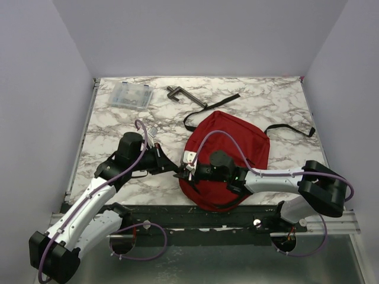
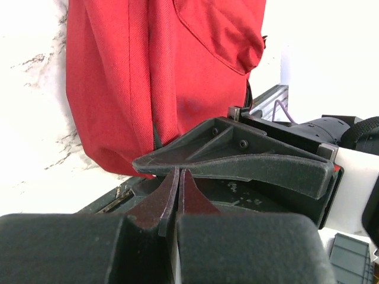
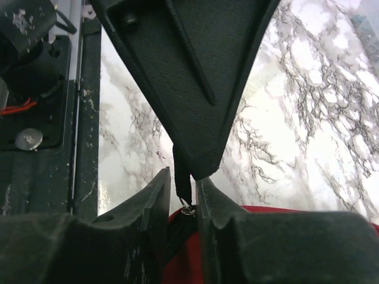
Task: Pack the student bag
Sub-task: Zip the student bag at the center of the board.
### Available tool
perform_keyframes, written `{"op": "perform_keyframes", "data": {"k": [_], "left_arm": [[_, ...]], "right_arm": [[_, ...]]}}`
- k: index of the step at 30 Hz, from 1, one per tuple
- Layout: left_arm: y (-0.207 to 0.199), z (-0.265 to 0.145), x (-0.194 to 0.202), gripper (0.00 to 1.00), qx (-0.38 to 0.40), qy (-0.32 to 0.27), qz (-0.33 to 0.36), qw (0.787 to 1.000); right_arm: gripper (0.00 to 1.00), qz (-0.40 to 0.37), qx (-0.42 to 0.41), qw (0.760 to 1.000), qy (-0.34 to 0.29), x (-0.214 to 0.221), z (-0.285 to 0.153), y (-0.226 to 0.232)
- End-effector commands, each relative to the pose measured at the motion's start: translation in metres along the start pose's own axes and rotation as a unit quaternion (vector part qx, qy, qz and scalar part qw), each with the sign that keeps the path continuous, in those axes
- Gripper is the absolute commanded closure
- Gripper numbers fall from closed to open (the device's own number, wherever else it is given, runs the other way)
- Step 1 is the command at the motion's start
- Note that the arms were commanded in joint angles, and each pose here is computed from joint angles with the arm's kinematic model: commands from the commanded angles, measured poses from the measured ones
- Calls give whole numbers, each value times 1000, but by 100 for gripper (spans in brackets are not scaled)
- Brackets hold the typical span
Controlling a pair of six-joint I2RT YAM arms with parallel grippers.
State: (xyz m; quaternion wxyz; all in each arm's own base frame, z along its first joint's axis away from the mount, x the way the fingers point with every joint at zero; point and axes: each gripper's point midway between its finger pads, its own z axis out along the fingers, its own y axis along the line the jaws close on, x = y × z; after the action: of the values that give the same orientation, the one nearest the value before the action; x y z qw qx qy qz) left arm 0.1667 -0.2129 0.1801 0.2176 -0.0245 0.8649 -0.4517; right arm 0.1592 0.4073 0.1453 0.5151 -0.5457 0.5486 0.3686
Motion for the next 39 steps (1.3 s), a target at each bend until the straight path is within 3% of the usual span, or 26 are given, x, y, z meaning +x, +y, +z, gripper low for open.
{"op": "perform_keyframes", "data": {"k": [1,3,5,7,11,13,15,17,21,25,33,35,39], "left_arm": [[-18,-9,-12,100,21,-11,43,999],[-19,-8,-12,100,23,-5,43,999],[-21,-8,-13,100,25,-1,43,999],[-23,-10,-13,95,28,1,46,999],[-25,-16,-21,48,22,-19,57,998],[-20,-20,-29,30,4,-36,54,998],[-14,-23,-39,18,-19,-56,44,997],[-1,-19,-47,11,-48,-71,22,996],[32,0,-51,11,-96,-52,-59,992],[28,32,-44,20,-37,18,-102,994],[6,70,-19,27,50,114,-88,988],[6,77,-8,34,52,132,-87,986],[14,87,4,63,49,153,-95,982]], "right_arm": [[77,54,19,998,4,-5,-9,1],[84,67,21,998,-4,-8,-9,1],[97,83,33,996,0,-9,-8,-4],[99,108,44,993,13,-7,-5,-9],[99,176,35,982,53,-5,1,-6],[99,202,18,977,68,-4,2,1],[99,230,5,970,75,-4,2,8],[99,255,4,964,76,-6,1,10],[99,279,-3,957,74,-10,0,14],[99,283,7,956,72,-5,-1,11],[99,280,3,958,59,-8,-4,9],[100,277,6,959,61,-7,-5,8],[99,265,12,963,58,-10,-8,5]]}}
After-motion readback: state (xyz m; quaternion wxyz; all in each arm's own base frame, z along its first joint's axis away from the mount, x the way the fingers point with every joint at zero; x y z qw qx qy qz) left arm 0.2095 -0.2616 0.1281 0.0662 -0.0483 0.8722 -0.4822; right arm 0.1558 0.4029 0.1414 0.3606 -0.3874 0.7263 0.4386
